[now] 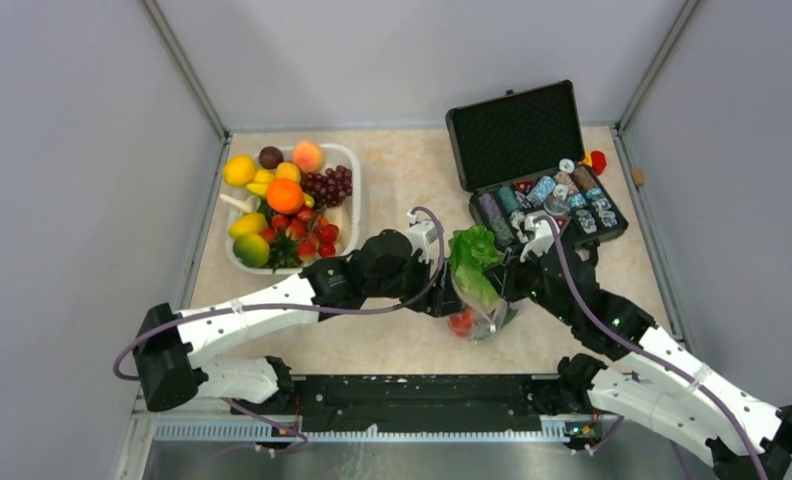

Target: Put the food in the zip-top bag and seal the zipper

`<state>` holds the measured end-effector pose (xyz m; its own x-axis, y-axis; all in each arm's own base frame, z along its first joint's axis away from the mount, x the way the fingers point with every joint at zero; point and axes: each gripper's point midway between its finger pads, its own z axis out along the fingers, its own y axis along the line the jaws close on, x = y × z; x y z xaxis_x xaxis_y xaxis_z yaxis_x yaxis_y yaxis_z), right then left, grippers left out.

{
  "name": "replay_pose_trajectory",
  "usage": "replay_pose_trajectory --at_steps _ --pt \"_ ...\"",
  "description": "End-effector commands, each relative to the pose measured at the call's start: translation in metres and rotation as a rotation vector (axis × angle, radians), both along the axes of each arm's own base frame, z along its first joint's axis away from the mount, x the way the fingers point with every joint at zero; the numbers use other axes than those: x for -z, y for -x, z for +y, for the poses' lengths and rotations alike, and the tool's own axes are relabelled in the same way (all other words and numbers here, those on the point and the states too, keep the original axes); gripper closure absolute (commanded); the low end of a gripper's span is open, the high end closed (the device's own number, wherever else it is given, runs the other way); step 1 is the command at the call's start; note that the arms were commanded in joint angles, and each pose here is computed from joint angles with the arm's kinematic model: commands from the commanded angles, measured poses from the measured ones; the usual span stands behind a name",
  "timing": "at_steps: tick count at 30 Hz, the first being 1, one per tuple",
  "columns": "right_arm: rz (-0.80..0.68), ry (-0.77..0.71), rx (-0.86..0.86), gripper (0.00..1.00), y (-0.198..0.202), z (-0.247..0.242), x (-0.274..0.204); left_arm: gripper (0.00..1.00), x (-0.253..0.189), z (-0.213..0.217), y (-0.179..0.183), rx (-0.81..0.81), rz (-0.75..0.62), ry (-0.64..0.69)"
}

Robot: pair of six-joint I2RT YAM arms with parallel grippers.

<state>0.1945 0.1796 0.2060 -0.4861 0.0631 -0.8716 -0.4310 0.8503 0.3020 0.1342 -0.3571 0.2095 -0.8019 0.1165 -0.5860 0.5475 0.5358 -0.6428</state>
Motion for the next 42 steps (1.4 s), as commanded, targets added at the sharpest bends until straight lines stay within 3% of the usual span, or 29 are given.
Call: replay_pose_trajectory --at_steps 1,9,15,18,23,28,32,39,42 --pt "-0.051 -0.059 0.04 0.82 -0.005 -0.002 -0.02 0.28 -0.003 -0.005 -0.009 -0.105 0.067 0.038" --pt "-0.043 -0.047 0.043 0.82 -0.002 -0.006 -0.019 0.25 -0.003 -0.026 -0.029 -0.262 0.183 0.056" --pt "-0.039 -0.047 0.043 0.83 -0.004 -0.004 -0.017 0.32 0.02 -0.024 -0.039 -0.427 0.298 -0.07" --pt "-0.038 -0.048 0.038 0.83 -0.005 -0.001 -0.016 0.38 0.018 -0.033 -0.039 -0.412 0.312 -0.069" --pt "-0.049 -0.038 0.05 0.83 -0.007 -0.004 -0.018 0.59 0.026 -0.033 -0.036 -0.409 0.318 -0.107" --pt "-0.055 -0.04 0.053 0.83 -0.007 -0.005 -0.019 0.66 0.041 -0.03 -0.033 -0.408 0.331 -0.161" --pt "-0.053 -0.046 0.051 0.83 -0.007 -0.004 -0.019 0.69 0.043 -0.033 -0.034 -0.405 0.313 -0.172" --pt "-0.052 -0.055 0.041 0.83 -0.005 -0.003 -0.022 0.59 0.055 -0.039 -0.04 -0.409 0.296 -0.201" --pt "-0.055 -0.061 0.038 0.83 -0.005 -0.002 -0.022 0.68 0.058 -0.043 -0.04 -0.396 0.298 -0.209"
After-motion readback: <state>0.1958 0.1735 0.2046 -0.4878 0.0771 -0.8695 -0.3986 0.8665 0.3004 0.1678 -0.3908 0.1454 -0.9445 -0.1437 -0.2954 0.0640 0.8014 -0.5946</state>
